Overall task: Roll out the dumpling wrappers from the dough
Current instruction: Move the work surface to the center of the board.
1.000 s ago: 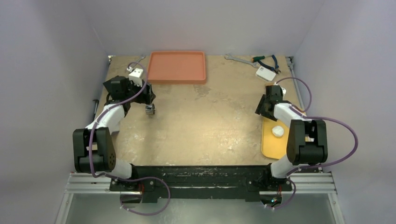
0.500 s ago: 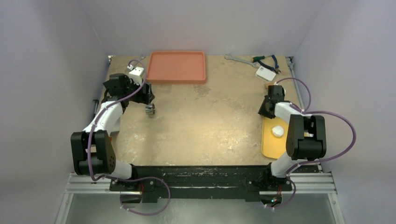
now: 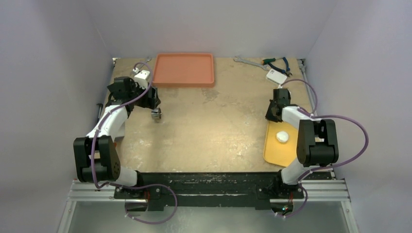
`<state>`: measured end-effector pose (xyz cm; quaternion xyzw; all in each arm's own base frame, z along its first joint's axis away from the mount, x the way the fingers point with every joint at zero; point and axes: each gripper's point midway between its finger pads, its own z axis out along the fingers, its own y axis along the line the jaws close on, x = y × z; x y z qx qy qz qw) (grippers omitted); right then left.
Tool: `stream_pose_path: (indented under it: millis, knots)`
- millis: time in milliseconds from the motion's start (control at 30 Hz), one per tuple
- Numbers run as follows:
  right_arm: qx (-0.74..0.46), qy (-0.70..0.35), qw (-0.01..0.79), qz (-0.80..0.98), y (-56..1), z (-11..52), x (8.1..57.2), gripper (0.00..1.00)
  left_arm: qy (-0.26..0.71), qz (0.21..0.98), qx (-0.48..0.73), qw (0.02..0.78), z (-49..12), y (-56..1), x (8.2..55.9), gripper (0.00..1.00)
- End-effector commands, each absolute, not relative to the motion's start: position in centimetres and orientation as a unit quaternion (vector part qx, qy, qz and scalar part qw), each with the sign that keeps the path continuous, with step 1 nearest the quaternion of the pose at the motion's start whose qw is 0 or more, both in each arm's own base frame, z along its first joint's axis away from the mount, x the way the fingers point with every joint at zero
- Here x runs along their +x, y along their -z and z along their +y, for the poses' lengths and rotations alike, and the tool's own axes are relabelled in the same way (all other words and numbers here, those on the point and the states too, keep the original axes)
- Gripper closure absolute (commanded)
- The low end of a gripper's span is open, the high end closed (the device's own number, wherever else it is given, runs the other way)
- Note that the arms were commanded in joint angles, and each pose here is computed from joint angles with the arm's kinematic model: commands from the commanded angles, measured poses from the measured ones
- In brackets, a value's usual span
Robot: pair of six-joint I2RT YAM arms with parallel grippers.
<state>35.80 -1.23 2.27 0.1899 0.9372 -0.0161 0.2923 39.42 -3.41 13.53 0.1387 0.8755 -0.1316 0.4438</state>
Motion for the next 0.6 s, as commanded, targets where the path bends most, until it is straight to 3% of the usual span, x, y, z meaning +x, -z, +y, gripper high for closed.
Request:
stream_pose_path:
  millis: [0, 567]
  knots:
    - [0.165, -0.028, 0.271, 0.948, -1.9, 3.3, 34.6, 1.0, 0.123, 0.857, 0.15, 0.477, -3.2, -16.4, 40.4, 0.21]
    - [0.075, -0.167, 0.278, 0.943, -5.2, 20.5, 34.4, 1.0, 0.12, 0.86, 0.15, 0.473, -3.1, -16.1, 40.4, 0.21]
